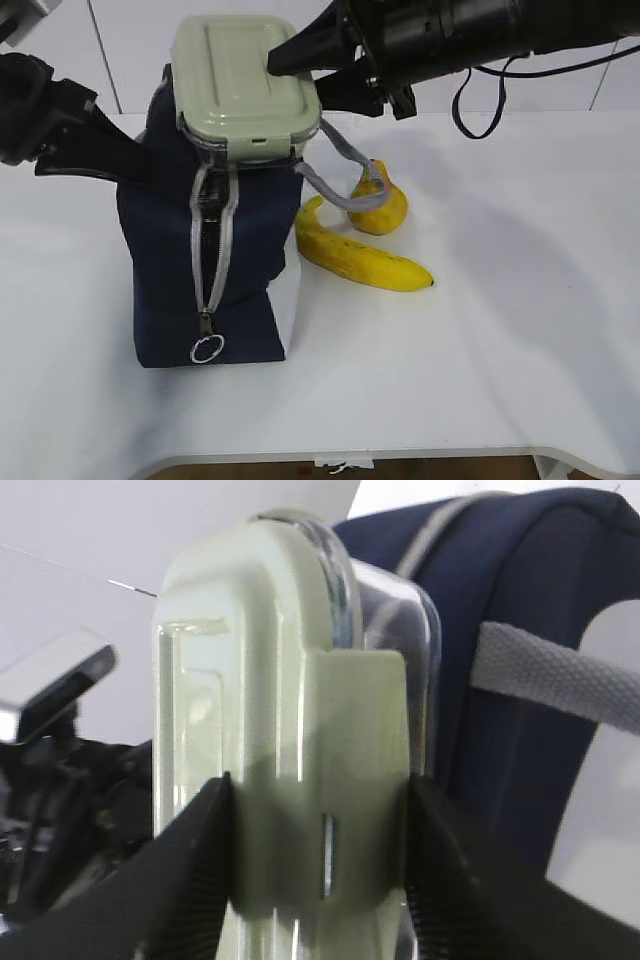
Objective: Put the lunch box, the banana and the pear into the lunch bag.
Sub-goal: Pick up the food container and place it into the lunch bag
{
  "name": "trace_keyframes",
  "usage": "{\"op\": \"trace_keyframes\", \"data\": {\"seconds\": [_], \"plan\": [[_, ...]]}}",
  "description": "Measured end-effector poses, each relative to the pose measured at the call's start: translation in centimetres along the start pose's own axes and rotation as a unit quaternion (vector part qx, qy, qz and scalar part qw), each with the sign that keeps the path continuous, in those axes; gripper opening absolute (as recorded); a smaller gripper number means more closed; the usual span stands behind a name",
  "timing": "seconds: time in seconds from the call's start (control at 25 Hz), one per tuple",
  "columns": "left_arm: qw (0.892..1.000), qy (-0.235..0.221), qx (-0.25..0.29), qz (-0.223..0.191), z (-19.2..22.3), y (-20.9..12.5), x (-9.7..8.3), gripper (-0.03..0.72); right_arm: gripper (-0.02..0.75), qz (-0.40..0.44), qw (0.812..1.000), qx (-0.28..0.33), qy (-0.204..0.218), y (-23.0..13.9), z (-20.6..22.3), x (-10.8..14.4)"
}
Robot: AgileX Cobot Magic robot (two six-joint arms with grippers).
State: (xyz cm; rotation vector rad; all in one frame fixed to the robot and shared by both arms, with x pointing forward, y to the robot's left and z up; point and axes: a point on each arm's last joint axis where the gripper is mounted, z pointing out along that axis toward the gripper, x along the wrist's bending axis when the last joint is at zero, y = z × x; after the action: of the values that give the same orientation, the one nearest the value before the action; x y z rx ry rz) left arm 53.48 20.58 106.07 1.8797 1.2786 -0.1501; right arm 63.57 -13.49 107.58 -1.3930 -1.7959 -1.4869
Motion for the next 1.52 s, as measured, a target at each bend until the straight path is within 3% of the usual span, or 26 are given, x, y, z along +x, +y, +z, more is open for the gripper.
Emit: {"op": "trace_keyframes", "data": {"seconds": [0.28, 0.88, 1.28, 1.52], "plan": [[1.000, 0.001, -0.013, 0.016, -1.1, 0.1, -0.9, 0.008, 0.365, -0.026, 0.997, 0.024, -0.068, -0.3, -0.2, -2.3], [0.999, -0.003, -0.036, 0.009, -1.5, 0.4, -1.3, 0.008, 0.365, -0.012, 0.995, 0.030, -0.098, -0.6, 0.8, -3.9], [0.999, -0.018, -0.040, 0.024, -0.7, 0.6, -0.9, 0.008, 0.365, -0.023, 0.996, 0.049, -0.073, -2.3, 4.5, -1.5], [0.999, -0.016, -0.033, 0.030, -0.7, 0.5, -0.9, 0.008, 0.365, -0.036, 0.995, 0.050, -0.081, -2.9, 5.9, -1.0]]}}
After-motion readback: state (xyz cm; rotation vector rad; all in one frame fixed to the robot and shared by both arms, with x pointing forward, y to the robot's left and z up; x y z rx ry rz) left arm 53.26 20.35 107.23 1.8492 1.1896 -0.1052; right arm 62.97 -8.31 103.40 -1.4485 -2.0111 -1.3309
